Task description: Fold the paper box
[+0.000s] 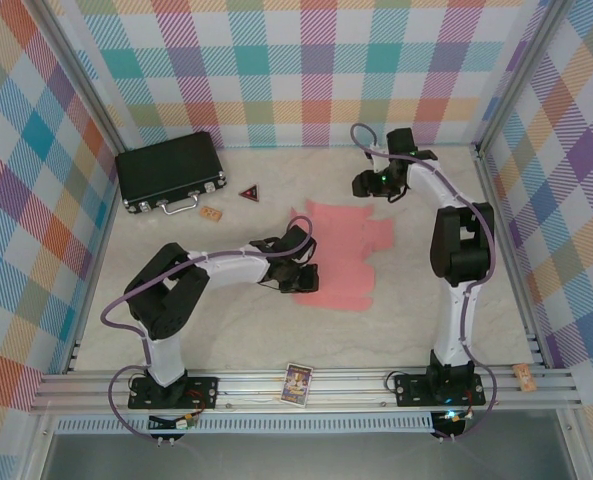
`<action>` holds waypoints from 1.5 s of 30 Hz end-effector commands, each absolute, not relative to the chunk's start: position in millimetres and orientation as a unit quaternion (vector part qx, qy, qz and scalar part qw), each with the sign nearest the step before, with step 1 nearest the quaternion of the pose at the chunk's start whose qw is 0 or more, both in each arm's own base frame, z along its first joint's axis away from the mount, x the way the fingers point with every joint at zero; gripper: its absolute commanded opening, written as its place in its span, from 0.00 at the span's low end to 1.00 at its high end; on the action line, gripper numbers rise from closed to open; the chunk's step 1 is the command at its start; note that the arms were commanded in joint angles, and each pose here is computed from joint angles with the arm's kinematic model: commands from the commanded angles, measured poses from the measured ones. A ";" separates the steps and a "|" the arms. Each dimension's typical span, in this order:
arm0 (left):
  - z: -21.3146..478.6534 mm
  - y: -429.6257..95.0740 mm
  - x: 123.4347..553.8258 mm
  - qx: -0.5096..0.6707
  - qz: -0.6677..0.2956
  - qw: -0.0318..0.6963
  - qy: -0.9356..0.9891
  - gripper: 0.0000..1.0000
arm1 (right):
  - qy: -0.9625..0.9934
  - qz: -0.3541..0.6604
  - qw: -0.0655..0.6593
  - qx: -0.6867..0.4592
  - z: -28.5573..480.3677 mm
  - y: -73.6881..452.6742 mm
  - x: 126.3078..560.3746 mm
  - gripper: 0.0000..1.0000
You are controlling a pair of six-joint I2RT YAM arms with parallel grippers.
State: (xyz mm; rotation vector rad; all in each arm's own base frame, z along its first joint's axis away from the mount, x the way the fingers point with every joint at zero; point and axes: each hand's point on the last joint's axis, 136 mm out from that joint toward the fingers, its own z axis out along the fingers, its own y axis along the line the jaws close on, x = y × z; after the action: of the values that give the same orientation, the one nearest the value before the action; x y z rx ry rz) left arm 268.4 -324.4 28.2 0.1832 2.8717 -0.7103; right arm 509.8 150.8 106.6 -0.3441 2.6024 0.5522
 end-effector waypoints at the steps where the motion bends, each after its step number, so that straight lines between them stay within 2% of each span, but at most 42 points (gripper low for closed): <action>1: 16.6 -304.8 257.3 0.073 -0.193 0.077 0.976 0.09 | 0.931 0.214 0.230 -0.185 107.0 160.2 506.2 0.56; 8: 6.9 -256.8 254.0 0.119 -0.080 0.085 0.986 0.03 | 0.923 0.213 0.225 -0.228 98.8 162.8 501.5 0.58; 19: 4.7 -218.7 272.9 0.135 -0.016 0.107 0.985 0.01 | 0.927 0.229 0.157 -0.254 68.4 167.2 494.1 0.60; 35: 5.3 -222.6 275.5 0.142 -0.022 0.107 0.984 0.00 | 0.922 0.258 0.091 -0.274 39.0 179.1 480.7 0.61; 45: 4.3 -224.6 276.2 0.141 -0.025 0.106 0.984 0.00 | 0.912 0.276 0.069 -0.296 35.5 195.0 469.5 0.53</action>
State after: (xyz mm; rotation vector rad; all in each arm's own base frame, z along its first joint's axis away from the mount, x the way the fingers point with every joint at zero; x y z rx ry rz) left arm 289.4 -248.5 21.5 0.4000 2.8135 -0.2000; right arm 481.2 182.2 35.3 -0.8257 2.7503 0.7496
